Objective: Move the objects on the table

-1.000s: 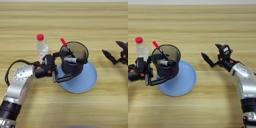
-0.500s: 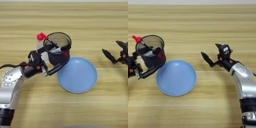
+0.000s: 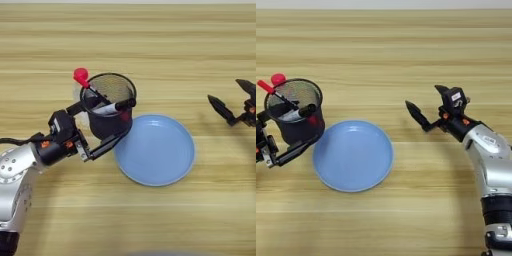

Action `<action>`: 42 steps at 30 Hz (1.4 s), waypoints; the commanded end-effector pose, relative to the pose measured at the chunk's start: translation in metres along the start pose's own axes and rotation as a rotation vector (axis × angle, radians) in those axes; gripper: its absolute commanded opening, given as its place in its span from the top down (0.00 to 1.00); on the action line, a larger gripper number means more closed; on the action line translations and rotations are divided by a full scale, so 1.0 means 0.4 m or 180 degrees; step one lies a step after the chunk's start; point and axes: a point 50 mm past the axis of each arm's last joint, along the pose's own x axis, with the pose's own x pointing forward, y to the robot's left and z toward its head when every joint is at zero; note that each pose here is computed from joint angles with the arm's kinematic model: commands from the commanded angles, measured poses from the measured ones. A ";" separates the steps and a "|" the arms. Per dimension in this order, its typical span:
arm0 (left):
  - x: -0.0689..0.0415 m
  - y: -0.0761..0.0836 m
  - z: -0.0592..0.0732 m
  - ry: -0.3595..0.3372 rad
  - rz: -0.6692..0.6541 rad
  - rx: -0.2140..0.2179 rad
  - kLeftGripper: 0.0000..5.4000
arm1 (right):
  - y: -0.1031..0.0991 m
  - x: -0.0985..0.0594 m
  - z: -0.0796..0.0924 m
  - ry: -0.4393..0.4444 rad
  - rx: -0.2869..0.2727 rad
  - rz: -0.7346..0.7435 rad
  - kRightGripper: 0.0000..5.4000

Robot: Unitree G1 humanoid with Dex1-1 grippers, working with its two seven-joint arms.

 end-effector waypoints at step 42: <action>0.065 -0.015 -0.045 0.0357 -0.0128 0.0412 0.14 | -0.011 -0.012 0.029 -0.0096 -0.0031 -0.0007 0.00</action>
